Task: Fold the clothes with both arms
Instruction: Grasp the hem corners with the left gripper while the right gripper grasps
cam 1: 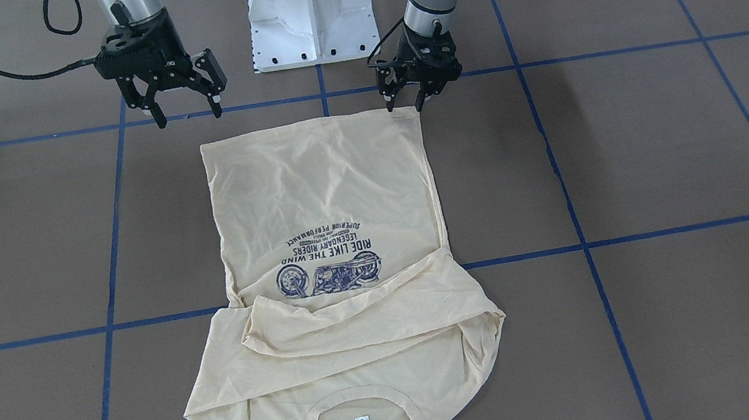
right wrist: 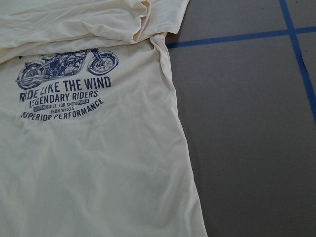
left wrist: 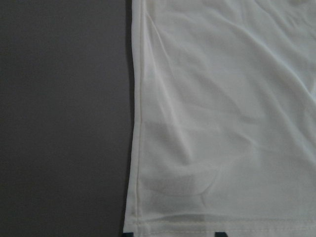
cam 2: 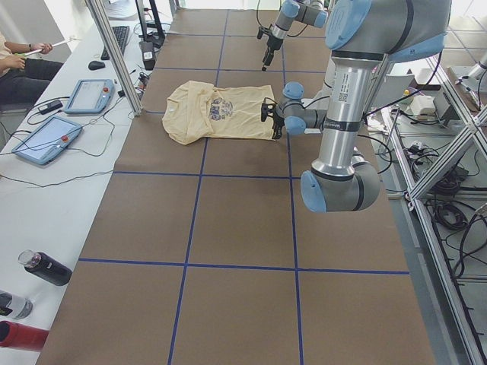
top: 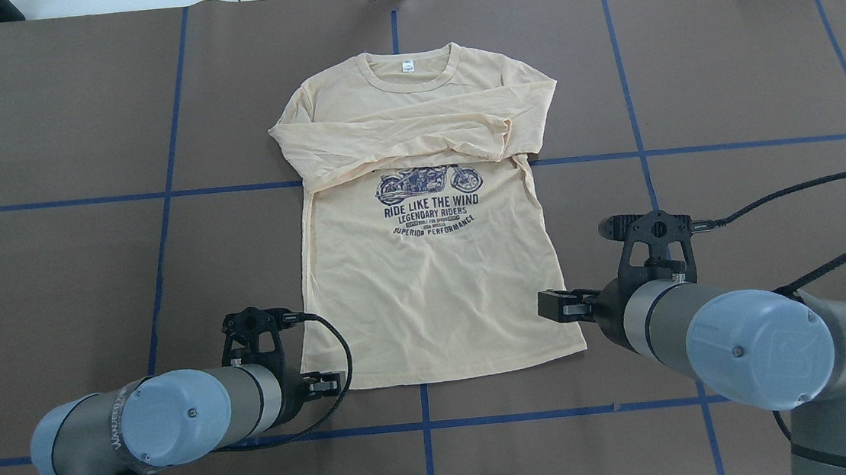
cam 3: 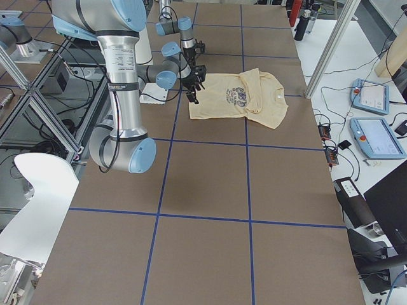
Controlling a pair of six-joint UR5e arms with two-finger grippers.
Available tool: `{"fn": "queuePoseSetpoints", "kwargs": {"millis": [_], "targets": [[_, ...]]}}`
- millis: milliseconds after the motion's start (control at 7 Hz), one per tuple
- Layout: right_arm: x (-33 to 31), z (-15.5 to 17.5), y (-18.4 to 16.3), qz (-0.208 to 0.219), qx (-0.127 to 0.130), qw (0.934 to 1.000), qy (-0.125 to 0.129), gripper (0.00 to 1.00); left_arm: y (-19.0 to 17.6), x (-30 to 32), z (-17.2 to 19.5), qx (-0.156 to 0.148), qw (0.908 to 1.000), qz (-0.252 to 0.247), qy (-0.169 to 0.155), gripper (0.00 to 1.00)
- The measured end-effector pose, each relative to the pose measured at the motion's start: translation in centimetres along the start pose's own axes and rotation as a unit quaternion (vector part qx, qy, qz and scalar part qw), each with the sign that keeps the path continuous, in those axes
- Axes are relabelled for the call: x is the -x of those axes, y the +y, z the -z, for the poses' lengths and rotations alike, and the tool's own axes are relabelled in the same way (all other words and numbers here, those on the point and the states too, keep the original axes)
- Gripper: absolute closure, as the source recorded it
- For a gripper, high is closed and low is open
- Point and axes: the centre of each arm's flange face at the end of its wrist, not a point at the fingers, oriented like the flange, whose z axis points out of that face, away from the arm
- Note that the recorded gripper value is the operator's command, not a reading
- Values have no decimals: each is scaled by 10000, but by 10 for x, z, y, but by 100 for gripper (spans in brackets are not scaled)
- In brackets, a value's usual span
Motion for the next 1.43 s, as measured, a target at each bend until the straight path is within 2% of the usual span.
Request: {"fn": "queuePoseSetpoints", "kwargs": {"millis": [286,429,571,857,1429], "targets": [[0,0,0,2,3,10000,3,0,-5,4,-2,-36,10000,-21,-52,41],[0,-1,1,4,5,10000,7,0,-5,6,-5,-31,10000,-29,-90,45],[0,-1,1,6,6,10000,10,0,-4,7,-8,-20,9999,-34,-110,55],[0,-1,1,5,6,10000,10,0,-2,5,-8,1,9999,-24,-99,99],[-2,-5,2,51,19,10000,51,0,-6,0,1,-34,10000,36,-2,100]]}}
